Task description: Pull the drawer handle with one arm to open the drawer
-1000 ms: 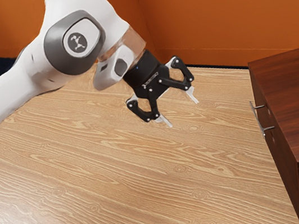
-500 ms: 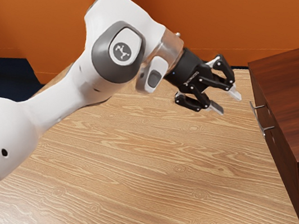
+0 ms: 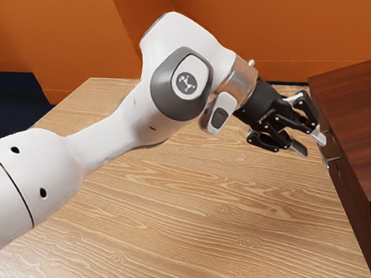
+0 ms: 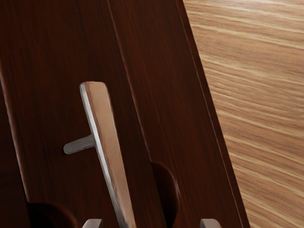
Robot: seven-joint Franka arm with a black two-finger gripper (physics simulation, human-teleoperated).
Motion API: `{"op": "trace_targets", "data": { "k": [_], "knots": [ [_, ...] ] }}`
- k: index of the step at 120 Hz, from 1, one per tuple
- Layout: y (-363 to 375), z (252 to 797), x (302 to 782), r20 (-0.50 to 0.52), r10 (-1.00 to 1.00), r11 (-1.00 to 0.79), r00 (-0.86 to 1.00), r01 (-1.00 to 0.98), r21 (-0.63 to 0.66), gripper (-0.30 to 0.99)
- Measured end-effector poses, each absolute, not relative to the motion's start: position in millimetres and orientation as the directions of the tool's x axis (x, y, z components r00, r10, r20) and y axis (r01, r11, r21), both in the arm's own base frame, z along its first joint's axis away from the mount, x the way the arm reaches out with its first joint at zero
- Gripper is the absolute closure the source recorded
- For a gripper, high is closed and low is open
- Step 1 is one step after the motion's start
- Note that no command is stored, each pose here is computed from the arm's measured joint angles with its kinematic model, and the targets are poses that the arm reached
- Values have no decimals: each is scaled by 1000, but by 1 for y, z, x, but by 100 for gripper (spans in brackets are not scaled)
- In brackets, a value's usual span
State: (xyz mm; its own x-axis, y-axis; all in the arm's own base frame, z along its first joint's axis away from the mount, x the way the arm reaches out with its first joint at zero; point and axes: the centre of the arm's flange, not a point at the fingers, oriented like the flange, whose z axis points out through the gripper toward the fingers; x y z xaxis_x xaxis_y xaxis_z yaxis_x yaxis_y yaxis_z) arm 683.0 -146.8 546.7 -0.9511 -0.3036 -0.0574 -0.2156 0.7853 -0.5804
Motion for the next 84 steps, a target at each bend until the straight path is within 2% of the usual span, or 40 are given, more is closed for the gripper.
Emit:
{"op": "trace_targets", "data": {
  "k": [21, 36, 45, 58, 64, 84],
  "knots": [
    [-153, 529, 688, -56, -281, 786, -958, -196, -587, 52],
    [-150, 529, 685, -51, -294, 777, -954, -207, -595, 60],
    [-143, 531, 675, -51, -308, 775, -950, -219, -593, 67],
    [-125, 529, 661, -38, -336, 770, -941, -252, -586, 63],
    [-121, 533, 652, -40, -342, 771, -939, -256, -582, 67],
    [-103, 541, 620, -37, -367, 768, -929, -281, -575, 69]
  ]
}}
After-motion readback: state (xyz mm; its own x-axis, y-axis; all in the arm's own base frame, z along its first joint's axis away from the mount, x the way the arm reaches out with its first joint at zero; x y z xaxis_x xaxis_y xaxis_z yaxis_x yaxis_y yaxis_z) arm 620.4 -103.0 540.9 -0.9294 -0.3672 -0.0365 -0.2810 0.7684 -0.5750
